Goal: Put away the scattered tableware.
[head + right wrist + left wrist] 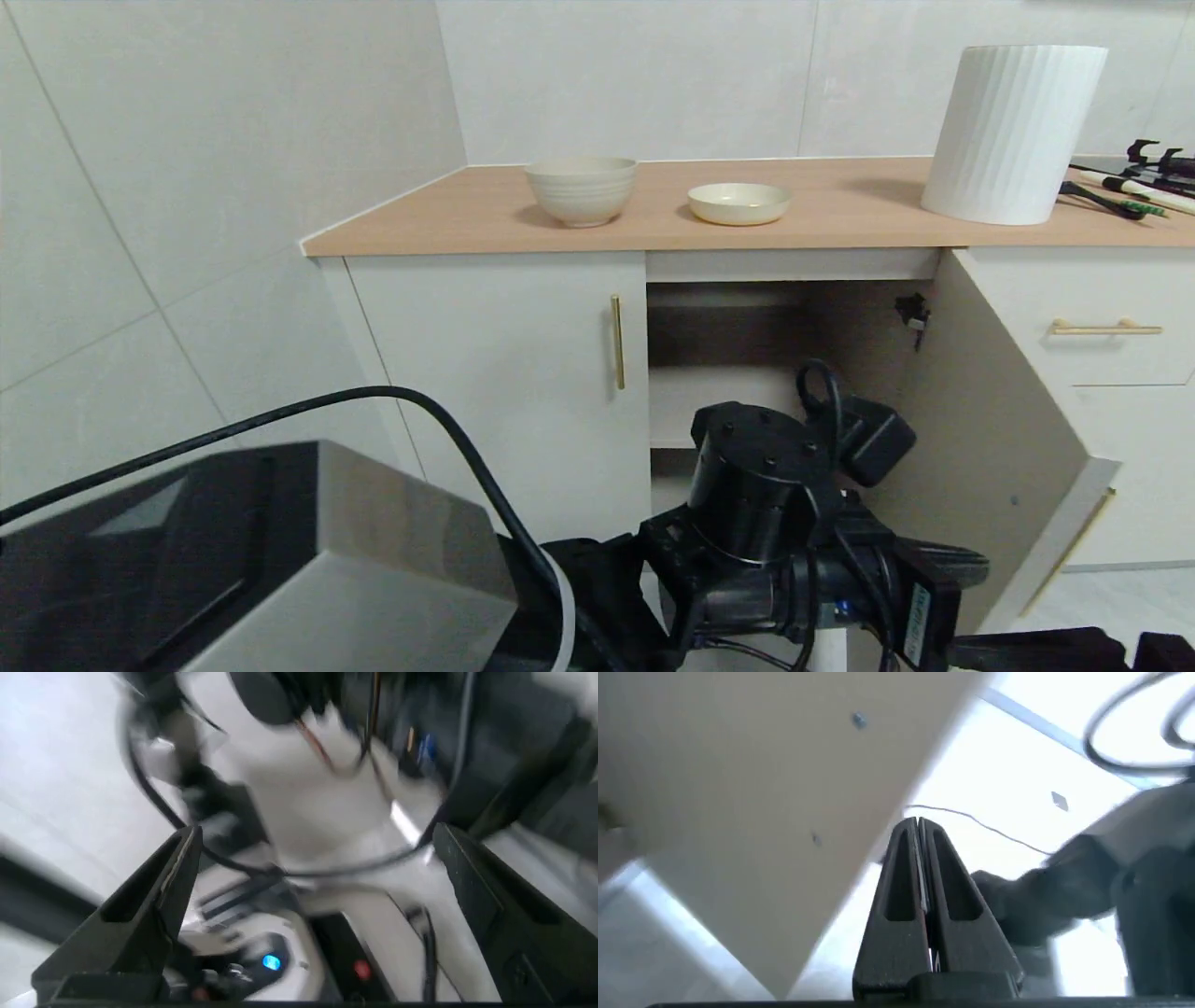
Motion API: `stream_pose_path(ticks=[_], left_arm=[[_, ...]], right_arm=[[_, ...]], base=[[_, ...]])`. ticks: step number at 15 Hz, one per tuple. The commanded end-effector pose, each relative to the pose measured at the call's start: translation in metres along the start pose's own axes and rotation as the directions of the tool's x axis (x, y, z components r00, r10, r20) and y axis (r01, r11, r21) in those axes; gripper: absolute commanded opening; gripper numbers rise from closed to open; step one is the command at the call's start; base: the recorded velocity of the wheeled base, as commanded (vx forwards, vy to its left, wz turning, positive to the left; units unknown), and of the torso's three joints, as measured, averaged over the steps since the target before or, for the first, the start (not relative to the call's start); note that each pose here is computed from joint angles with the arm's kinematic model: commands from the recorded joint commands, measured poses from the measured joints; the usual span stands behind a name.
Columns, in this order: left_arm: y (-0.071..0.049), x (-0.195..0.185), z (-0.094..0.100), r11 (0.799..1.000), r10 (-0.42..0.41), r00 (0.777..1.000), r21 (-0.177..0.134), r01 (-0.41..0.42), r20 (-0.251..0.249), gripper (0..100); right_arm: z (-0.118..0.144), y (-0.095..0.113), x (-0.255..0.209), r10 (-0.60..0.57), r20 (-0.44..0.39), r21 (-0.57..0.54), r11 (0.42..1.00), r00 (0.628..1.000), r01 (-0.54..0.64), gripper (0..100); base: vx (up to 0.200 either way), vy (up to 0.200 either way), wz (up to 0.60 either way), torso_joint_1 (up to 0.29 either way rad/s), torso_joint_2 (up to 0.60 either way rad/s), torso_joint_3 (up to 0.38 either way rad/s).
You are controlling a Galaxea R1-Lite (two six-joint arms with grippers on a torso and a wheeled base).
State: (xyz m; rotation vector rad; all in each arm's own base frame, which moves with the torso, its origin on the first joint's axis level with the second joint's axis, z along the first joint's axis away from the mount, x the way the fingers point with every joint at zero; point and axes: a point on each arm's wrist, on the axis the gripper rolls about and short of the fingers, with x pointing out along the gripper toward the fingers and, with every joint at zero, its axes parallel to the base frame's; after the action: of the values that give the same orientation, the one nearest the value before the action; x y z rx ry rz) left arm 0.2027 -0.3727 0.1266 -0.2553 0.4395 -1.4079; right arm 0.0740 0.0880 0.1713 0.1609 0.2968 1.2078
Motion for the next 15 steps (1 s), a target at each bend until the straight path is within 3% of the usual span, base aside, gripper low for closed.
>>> stream_pose_path(ticks=[1, 3, 6, 8, 11, 12, 13, 14, 15], left_arm=[[-0.001, -0.023, 0.02, 0.998, 0.056, 0.997, 0.007, -0.057, 0.062, 0], [0.013, -0.047, 0.023, 0.986, 0.168, 0.98, -0.009, -0.168, 0.104, 0], [0.025, -0.109, 0.032, 0.959, 0.283, 0.943, -0.028, -0.283, 0.177, 0], [0.027, -0.158, 0.035, 0.929, 0.371, 0.907, -0.057, -0.367, 0.202, 0], [0.032, -0.204, 0.035, 0.881, 0.471, 0.851, -0.075, -0.467, 0.234, 0], [0.029, -0.229, 0.041, 0.854, 0.517, 0.813, -0.089, -0.513, 0.269, 0], [0.024, -0.248, 0.045, 0.828, 0.556, 0.784, -0.109, -0.55, 0.275, 0], [0.02, -0.256, 0.046, 0.817, 0.573, 0.772, -0.118, -0.564, 0.276, 0], [0.008, -0.28, 0.049, 0.781, 0.622, 0.738, -0.148, -0.606, 0.26, 0]], right_arm=[[0.013, 0.01, -0.014, 0.022, 0.082, -0.042, 0.999, 0.996, -0.019, 100], [0.012, 0.006, -0.008, 0.002, 0.057, -0.026, 1.0, 0.998, 0.0, 100], [0.027, -0.023, 0.015, -0.144, 0.024, 0.03, 0.989, 0.989, 0.143, 100], [0.042, -0.053, 0.035, -0.243, -0.005, 0.071, 0.967, 0.97, 0.243, 100], [0.064, -0.095, 0.064, -0.385, -0.007, 0.09, 0.919, 0.923, 0.384, 100], [0.068, -0.111, 0.08, -0.408, -0.021, 0.097, 0.908, 0.913, 0.408, 100], [0.073, -0.117, 0.088, -0.418, -0.015, 0.096, 0.903, 0.908, 0.418, 100], [0.075, -0.119, 0.09, -0.425, -0.013, 0.095, 0.9, 0.905, 0.425, 100], [0.081, -0.124, 0.095, -0.465, -0.023, 0.098, 0.88, 0.885, 0.465, 100]], base=[[0.0, 0.0, 0.0, 0.0, 0.0, 0.0], [0.0, 0.0, 0.0, 0.0, 0.0, 0.0], [0.0, 0.0, 0.0, 0.0, 0.0, 0.0], [0.0, 0.0, 0.0, 0.0, 0.0, 0.0], [0.0, 0.0, 0.0, 0.0, 0.0, 0.0], [0.0, 0.0, 0.0, 0.0, 0.0, 0.0], [0.0, 0.0, 0.0, 0.0, 0.0, 0.0], [0.0, 0.0, 0.0, 0.0, 0.0, 0.0], [0.0, 0.0, 0.0, 0.0, 0.0, 0.0]])
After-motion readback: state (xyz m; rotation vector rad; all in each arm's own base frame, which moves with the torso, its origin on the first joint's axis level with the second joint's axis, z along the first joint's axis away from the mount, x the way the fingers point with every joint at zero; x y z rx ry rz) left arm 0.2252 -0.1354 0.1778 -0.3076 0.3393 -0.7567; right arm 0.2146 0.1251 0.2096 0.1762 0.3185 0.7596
